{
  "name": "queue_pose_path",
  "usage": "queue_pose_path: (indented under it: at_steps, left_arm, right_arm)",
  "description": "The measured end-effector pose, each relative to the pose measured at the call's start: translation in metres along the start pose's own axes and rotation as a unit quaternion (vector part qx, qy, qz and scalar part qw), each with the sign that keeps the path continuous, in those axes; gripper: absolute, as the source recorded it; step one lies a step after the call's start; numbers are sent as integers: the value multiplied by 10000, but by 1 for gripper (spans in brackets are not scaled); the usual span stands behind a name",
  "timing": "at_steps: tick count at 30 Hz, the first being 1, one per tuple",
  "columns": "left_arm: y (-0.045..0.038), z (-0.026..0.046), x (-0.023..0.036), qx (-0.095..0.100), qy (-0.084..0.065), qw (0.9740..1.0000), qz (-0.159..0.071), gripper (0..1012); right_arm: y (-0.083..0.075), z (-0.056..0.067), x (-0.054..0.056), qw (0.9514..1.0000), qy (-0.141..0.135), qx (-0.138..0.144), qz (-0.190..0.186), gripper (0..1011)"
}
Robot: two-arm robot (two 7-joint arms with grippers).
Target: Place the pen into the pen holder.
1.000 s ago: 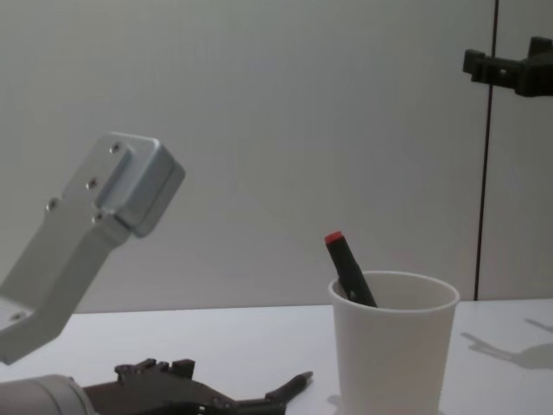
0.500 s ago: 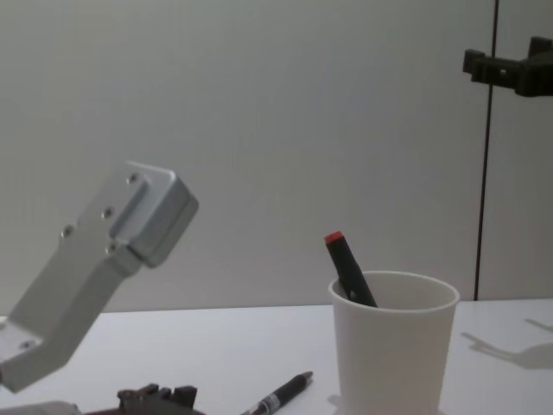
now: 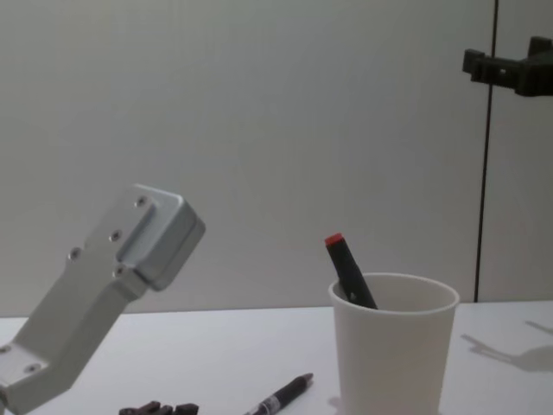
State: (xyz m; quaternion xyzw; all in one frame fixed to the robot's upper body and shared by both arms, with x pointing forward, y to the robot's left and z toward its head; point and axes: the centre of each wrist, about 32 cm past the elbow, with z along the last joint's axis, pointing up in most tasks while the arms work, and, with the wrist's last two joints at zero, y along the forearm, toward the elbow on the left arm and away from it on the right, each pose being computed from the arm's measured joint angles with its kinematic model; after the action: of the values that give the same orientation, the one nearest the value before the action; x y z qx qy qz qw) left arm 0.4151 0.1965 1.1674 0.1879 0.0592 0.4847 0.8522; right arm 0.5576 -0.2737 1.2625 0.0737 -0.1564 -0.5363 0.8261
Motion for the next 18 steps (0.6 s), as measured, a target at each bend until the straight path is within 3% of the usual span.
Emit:
queue_pose_path:
  at_steps: [7, 12, 18]
  left_arm:
    - [-4, -11, -13, 8, 0, 10000, -5, 968]
    - [-7, -20, -24, 18, 4, 10000, -27, 841]
    - [-9, -26, -28, 25, 4, 10000, -32, 759]
  right_arm:
    - [0, 0, 0, 10000, 0, 0, 0, 1001]
    - [0, 0, 0, 10000, 0, 0, 0, 1001]
    - [0, 0, 0, 10000, 0, 0, 0, 1001]
